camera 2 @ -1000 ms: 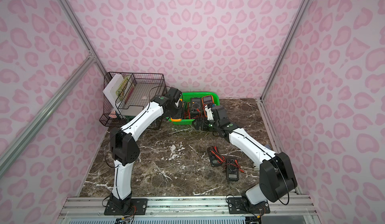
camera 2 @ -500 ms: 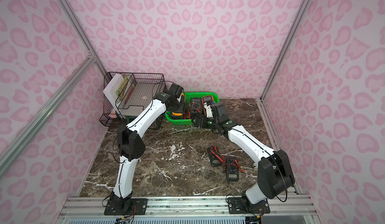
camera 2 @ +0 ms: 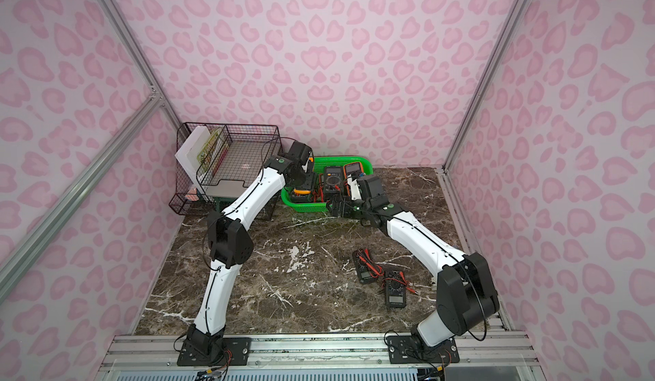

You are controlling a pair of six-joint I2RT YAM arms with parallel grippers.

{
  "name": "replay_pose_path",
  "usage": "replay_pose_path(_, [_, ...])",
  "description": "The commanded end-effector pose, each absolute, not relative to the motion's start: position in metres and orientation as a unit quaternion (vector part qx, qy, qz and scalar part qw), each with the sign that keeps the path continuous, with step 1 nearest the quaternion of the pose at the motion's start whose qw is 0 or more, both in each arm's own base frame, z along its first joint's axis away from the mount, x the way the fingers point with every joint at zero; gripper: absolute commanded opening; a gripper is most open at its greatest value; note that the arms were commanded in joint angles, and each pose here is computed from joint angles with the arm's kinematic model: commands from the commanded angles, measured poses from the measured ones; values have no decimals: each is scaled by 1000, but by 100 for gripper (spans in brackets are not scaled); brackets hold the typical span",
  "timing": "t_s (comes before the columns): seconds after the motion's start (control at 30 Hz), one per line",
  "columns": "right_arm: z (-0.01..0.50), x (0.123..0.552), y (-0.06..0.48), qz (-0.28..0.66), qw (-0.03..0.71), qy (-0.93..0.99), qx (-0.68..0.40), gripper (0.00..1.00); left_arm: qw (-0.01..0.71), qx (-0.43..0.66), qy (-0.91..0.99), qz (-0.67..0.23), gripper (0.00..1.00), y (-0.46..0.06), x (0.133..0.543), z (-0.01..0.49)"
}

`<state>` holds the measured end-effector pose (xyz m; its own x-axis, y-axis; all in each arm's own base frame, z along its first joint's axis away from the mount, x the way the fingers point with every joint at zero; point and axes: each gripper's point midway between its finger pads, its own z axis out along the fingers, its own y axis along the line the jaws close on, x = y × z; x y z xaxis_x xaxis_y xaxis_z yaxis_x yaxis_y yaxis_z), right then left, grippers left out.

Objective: Put the multimeter into the basket
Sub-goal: Place the multimeter in the basket.

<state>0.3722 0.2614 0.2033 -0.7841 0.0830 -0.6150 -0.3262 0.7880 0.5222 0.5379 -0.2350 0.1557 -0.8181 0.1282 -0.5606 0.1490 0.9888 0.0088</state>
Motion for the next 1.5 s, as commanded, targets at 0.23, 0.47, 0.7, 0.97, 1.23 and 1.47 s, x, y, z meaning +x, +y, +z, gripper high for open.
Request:
replay_pose_path(0.23, [202,375,264,309,324,890,-82,99,272,66,960,-13,5,-227,537,142])
replay_pose_path(0.47, [200,373,263,306,322,892,-86,99,259,59,964,-16,39,-226,534,135])
replay_pose_path(0.7, [200,370,261,304,323,892,-86,99,253,54,966,-21,62,-227,534,130])
replay_pose_path(0.97, [200,366,259,305,323,892,-86,99,253,49,966,-24,81,-226,535,131])
replay_pose_path(1.23, [203,364,257,304,326,891,-85,99,254,47,966,-25,87,-224,534,135])
replay_pose_path(1.47, [204,361,254,302,329,891,-84,99,272,44,961,-30,99,-223,534,155])
